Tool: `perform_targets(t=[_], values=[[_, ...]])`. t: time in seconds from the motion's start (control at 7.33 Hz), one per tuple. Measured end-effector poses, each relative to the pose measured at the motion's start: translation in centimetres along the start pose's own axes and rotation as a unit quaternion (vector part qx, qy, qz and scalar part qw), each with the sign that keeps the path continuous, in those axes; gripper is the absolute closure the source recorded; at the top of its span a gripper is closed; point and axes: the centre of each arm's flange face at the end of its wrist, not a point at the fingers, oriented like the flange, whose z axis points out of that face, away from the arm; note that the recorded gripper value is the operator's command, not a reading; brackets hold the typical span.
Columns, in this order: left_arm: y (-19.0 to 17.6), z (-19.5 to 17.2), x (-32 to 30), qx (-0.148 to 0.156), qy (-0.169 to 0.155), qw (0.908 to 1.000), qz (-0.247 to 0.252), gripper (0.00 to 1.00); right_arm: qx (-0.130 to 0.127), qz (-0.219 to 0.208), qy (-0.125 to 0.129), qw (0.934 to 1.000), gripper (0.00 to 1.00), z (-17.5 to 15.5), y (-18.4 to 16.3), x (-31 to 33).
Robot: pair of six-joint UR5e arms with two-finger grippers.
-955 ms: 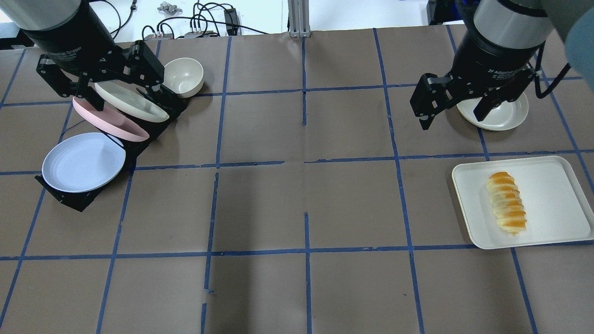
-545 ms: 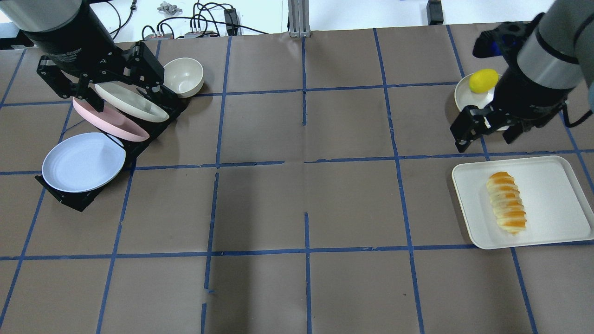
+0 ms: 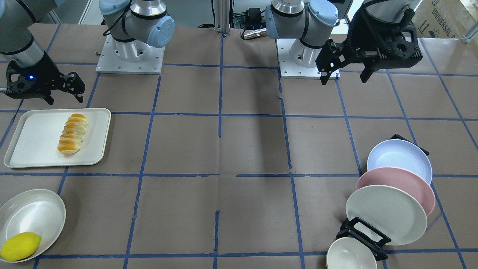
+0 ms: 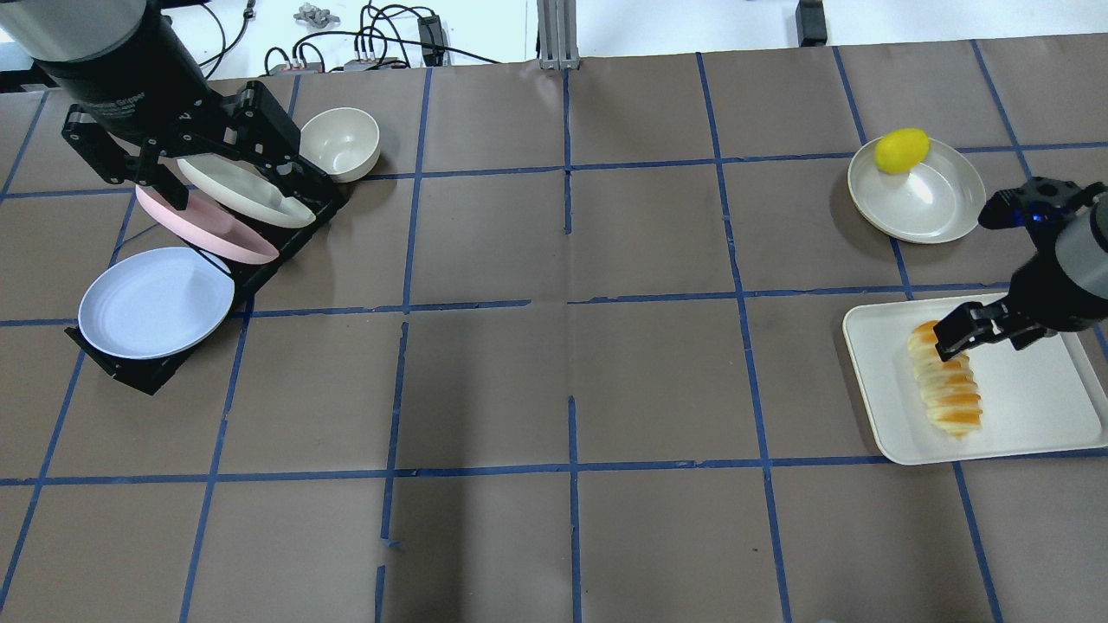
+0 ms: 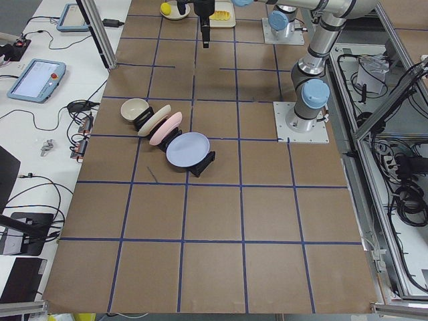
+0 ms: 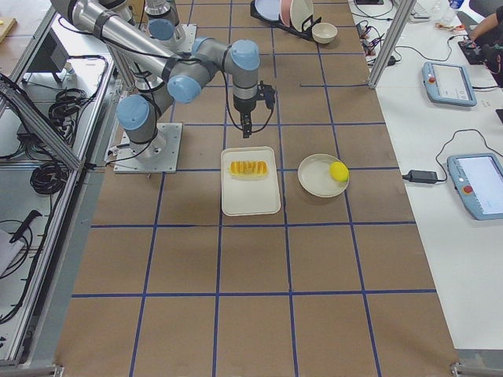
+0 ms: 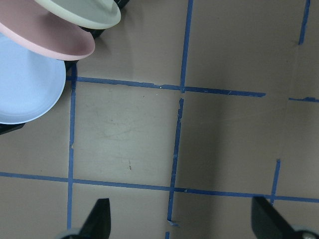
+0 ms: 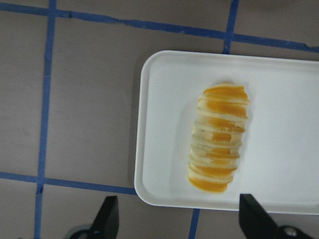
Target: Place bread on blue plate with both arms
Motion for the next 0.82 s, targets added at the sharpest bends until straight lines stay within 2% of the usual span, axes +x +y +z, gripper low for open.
perform_targets(t=[0.14, 0.41, 0.82], values=[[-0.4, 0.1, -1.3, -0.001, -0.001, 1.0, 0.007, 0.0, -0.001, 0.013, -0.001, 0.9999, 0.16, 1.7, 0.9, 1.0], [-1.8, 0.7, -7.6, -0.009, 0.001, 0.9999, -0.005, 0.0, 0.004, 0.025, 0.007, 0.9996, 0.16, 3.9, 1.2, 2.4], [-5.1, 4.5, -19.4, -0.045, 0.015, 0.9986, -0.023, 0.0, 0.011, 0.029, 0.009, 0.9995, 0.16, 8.3, -0.7, 4.4]])
